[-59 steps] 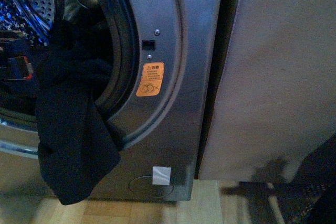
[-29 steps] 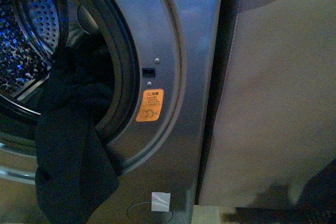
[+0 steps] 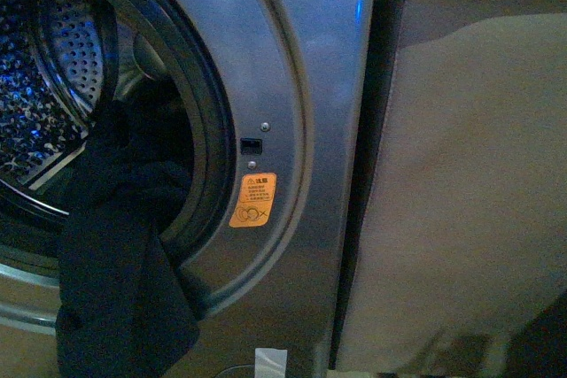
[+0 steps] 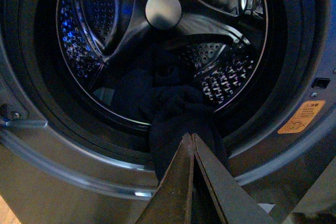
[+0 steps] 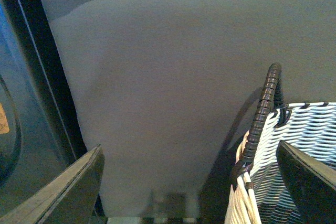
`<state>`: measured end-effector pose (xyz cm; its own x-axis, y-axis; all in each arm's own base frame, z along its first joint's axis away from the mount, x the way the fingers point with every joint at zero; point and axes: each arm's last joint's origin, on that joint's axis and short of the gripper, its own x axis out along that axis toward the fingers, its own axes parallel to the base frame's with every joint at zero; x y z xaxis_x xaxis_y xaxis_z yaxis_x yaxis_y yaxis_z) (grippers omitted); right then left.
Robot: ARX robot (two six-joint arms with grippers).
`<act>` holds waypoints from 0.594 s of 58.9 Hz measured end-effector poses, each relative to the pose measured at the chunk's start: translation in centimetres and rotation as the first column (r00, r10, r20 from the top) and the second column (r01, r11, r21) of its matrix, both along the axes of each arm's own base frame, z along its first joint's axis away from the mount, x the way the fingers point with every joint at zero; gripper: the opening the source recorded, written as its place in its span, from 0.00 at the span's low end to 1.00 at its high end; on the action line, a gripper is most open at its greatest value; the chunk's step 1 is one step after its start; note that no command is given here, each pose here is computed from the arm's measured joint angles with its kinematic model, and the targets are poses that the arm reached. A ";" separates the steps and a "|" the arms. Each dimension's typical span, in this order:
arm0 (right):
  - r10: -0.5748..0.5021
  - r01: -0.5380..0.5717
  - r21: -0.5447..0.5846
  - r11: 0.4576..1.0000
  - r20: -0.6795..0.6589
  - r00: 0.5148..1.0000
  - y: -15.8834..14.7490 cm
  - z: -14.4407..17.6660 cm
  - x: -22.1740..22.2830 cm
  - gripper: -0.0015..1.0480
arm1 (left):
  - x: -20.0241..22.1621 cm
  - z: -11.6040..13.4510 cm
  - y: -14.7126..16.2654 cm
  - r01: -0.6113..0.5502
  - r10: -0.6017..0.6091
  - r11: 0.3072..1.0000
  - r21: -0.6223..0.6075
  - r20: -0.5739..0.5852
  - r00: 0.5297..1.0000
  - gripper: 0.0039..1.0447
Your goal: Put clothes into washing machine
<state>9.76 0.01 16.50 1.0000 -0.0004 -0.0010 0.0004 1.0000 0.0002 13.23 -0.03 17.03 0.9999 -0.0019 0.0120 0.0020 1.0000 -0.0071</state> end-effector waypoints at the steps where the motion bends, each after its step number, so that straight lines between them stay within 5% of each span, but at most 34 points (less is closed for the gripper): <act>1: 0.000 0.000 0.000 1.000 0.000 1.000 0.0 0.0 0.0 0.93 | 0.0 0.0 0.0 0.000 0.000 1.000 0.000 0.000 1.000 0.03; 35: 0.000 0.000 0.000 1.000 0.000 1.000 0.0 0.0 0.0 0.93 | -1.8 0.3 0.0 0.000 0.000 1.000 0.000 0.010 1.000 0.03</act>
